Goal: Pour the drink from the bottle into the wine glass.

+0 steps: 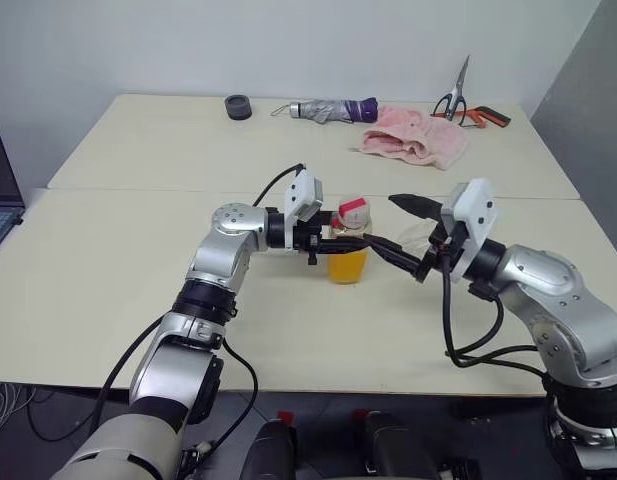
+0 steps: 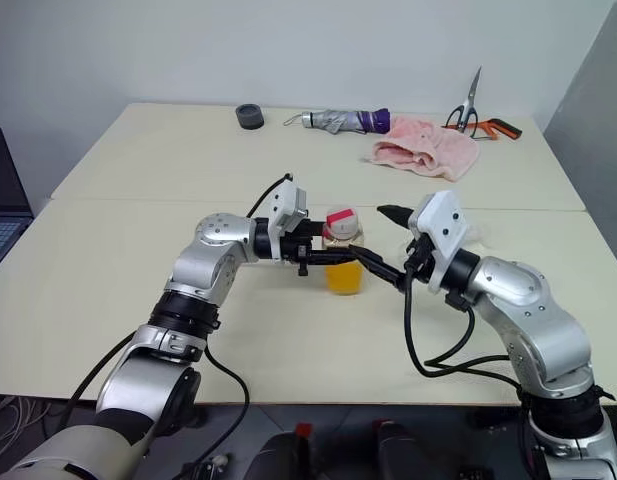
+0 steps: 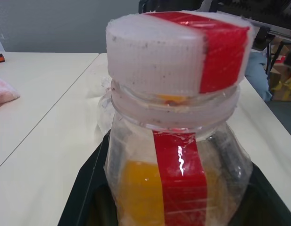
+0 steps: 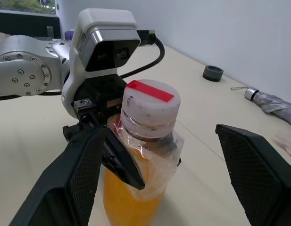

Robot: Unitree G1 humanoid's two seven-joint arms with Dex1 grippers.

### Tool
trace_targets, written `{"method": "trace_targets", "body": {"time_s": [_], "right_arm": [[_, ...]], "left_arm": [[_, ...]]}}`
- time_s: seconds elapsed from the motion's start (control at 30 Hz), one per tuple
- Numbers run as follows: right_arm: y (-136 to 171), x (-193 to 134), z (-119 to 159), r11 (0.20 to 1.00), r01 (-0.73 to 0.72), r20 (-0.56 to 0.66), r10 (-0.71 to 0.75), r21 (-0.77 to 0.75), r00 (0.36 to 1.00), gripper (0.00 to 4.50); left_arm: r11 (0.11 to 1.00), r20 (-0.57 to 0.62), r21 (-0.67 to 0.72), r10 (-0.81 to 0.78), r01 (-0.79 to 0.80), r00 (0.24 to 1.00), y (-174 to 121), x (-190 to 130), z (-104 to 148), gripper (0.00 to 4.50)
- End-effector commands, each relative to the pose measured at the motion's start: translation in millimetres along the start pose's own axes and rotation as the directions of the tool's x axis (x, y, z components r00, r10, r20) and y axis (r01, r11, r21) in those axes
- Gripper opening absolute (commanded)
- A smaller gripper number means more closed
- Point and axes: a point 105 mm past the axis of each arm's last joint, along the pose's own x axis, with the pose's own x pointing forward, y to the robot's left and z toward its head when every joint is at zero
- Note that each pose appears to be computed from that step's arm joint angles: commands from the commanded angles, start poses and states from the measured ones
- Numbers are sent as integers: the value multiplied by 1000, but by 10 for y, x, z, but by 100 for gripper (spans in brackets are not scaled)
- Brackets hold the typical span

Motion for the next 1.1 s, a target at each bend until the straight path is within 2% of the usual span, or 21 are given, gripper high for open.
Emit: {"method": "trace_targets", "body": {"time_s": [0.03, 0.37, 1.1], "right_arm": [[-45, 37, 112, 999, 23, 49, -20, -47, 999, 393], [-21, 106, 213, 1000, 4, 107, -1, -30, 994, 393], [-75, 193, 194, 997, 27, 94, -19, -77, 995, 393]], "left_arm": [[997, 46, 76, -15, 12, 999, 2, 5, 221, 182], [997, 39, 80, -15, 12, 999, 2, -5, 214, 182], [997, 39, 82, -13, 10, 999, 0, -8, 214, 182]]}}
